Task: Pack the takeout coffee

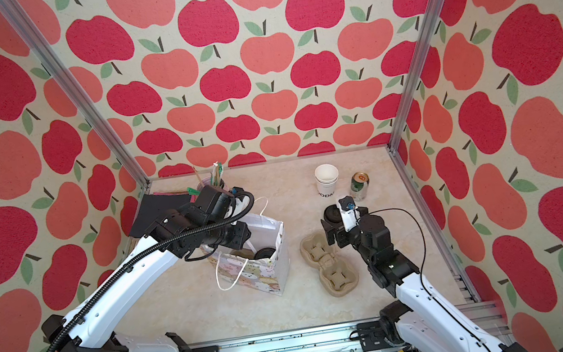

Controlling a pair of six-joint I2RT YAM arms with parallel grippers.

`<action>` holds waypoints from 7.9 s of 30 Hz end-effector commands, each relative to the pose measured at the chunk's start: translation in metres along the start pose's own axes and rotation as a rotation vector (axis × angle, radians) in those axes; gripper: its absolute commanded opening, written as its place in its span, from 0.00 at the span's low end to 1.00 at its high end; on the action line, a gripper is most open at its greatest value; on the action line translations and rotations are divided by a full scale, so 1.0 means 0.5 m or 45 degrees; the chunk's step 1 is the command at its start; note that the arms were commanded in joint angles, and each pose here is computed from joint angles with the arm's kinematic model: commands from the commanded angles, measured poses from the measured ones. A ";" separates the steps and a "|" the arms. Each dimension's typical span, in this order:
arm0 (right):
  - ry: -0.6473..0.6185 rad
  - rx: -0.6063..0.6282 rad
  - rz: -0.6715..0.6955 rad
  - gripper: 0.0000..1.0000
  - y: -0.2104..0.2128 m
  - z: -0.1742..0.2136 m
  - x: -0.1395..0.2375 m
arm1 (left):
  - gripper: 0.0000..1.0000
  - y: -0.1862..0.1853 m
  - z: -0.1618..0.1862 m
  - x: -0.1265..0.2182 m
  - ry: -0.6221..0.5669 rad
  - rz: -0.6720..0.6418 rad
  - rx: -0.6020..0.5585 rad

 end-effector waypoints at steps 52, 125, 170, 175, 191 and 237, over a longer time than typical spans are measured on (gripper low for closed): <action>-0.082 -0.087 -0.125 0.99 0.015 0.011 -0.007 | 0.53 0.670 -0.132 -0.193 0.136 -0.661 0.590; -0.034 -0.090 -0.148 0.99 0.020 0.023 -0.019 | 0.00 0.610 -0.123 -0.068 0.012 -0.500 0.667; -0.006 -0.097 -0.169 0.99 0.023 0.029 -0.027 | 0.80 0.752 -0.111 -0.027 -0.080 -0.736 0.820; -0.006 -0.097 -0.171 0.99 0.023 0.029 -0.028 | 0.85 0.711 -0.123 -0.059 0.001 -0.855 0.646; 0.001 -0.096 -0.176 0.99 0.023 0.030 -0.029 | 0.84 0.751 -0.094 -0.220 0.298 -0.873 0.608; 0.012 -0.096 -0.220 0.99 0.027 0.024 -0.034 | 0.00 0.564 -0.185 0.062 -0.312 -0.668 0.489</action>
Point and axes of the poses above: each gripper's point midway between its finger pads, its own x axis back along the fingers, its own y axis along the line the jaws close on, z = x × y, the point moved 10 cm from there along x, back along the fingers, and after that the axes turned 9 degrees about x, right-handed, at the moved point
